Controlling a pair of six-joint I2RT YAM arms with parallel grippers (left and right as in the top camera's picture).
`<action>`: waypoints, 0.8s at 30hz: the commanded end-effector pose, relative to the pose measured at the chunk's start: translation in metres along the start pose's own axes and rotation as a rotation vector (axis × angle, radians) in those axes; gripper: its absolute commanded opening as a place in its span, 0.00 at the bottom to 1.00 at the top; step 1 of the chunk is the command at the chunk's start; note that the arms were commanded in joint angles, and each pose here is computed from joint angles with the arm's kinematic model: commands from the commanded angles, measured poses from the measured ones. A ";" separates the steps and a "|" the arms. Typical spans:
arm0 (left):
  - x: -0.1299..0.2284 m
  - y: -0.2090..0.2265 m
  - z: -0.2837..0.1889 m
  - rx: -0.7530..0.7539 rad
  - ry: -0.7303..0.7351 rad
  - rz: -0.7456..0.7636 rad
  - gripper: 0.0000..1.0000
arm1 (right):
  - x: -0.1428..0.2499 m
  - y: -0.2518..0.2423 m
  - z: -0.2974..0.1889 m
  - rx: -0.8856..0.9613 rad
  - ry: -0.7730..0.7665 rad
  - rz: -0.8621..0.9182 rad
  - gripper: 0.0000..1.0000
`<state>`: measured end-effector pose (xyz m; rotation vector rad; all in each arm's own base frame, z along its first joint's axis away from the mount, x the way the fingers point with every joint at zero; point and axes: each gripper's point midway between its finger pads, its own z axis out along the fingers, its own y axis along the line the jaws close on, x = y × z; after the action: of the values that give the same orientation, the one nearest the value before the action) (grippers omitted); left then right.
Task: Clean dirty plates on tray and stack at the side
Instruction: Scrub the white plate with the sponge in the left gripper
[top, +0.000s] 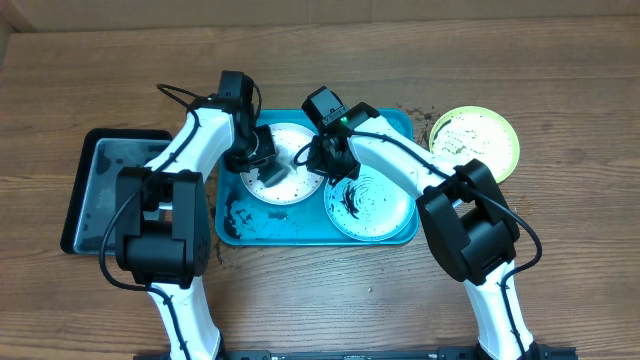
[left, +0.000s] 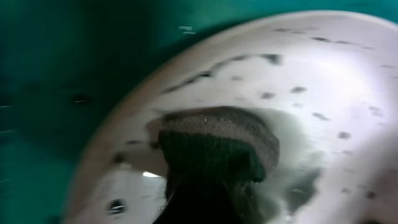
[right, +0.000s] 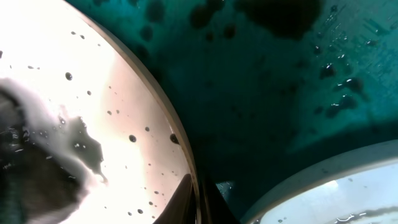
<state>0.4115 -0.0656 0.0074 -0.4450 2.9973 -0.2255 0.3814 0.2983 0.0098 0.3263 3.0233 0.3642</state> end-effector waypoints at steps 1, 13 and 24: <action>-0.003 0.081 0.006 -0.382 -0.041 -0.031 0.04 | -0.011 -0.013 0.002 0.050 -0.039 0.025 0.04; -0.027 -0.009 -0.025 -0.070 -0.055 0.154 0.04 | -0.013 -0.011 0.002 0.040 -0.047 0.024 0.04; -0.015 -0.084 0.001 0.256 -0.026 0.185 0.04 | -0.013 -0.010 0.002 0.038 -0.048 0.023 0.04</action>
<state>0.4585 -0.1350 0.0464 -0.1008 2.8417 -0.5126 0.3858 0.2991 0.0106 0.3361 3.0046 0.3719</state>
